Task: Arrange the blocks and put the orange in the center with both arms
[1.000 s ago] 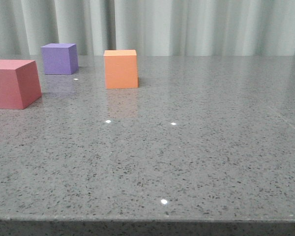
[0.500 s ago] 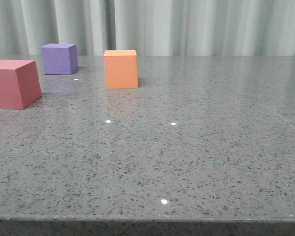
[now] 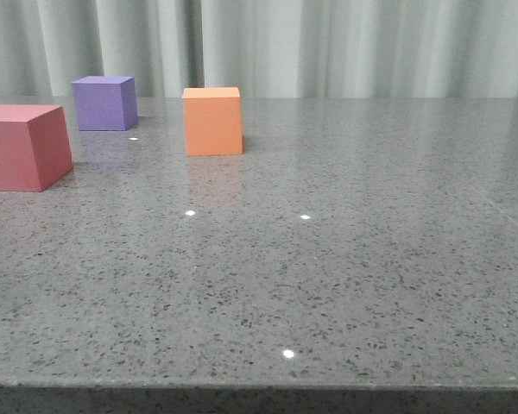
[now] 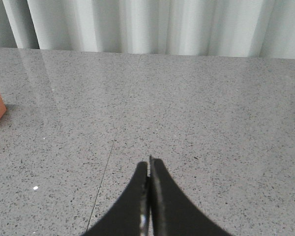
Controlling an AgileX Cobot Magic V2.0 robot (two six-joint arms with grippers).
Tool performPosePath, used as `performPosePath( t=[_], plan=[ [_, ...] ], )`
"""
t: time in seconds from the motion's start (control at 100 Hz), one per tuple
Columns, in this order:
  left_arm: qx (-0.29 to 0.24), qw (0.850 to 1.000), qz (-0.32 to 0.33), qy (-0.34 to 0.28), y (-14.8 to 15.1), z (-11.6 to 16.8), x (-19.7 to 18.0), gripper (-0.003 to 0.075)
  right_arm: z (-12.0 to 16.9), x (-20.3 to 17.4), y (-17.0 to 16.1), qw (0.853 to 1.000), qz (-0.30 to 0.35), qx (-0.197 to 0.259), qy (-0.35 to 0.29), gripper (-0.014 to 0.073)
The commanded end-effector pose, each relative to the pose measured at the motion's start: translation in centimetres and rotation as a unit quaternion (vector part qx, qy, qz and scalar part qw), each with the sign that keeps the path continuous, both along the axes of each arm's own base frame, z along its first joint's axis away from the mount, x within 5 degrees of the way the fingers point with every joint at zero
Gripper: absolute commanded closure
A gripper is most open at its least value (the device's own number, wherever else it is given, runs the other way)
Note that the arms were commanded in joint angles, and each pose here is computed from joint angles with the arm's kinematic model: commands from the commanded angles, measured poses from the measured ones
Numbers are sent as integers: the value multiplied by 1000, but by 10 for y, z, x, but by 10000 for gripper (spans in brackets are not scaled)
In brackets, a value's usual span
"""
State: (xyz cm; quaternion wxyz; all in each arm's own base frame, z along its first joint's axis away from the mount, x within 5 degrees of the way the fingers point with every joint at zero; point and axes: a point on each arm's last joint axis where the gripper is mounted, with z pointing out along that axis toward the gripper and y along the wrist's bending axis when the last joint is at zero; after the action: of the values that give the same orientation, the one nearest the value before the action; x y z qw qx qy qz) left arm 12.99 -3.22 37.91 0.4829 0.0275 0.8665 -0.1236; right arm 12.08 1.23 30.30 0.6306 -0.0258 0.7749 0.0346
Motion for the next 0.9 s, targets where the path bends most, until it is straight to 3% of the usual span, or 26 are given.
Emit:
performPosePath(
  t=[0.0,0.38,0.47,0.64,0.71,0.77,0.89],
  plan=[
    [-13,1000,3,-23,-3,19,13,741,17,1,1,999,7,-1,-54,705],
    [-3,999,1,40,-8,4,39,713,17,1,1,999,7,-1,-54,705],
    [0,999,-1,48,-8,3,39,588,17,1,1,999,7,-1,-54,705],
    [0,999,-1,48,-8,3,39,167,17,1,1,999,7,-1,-54,705],
    [0,999,0,48,-8,3,40,43,17,1,1,999,7,-1,-54,705],
    [-2,999,0,45,-8,3,40,17,17,1,1,999,7,-1,-54,705],
    [-25,999,-3,39,-11,5,42,57,17,1,1,999,7,-1,-54,705]
  ],
)
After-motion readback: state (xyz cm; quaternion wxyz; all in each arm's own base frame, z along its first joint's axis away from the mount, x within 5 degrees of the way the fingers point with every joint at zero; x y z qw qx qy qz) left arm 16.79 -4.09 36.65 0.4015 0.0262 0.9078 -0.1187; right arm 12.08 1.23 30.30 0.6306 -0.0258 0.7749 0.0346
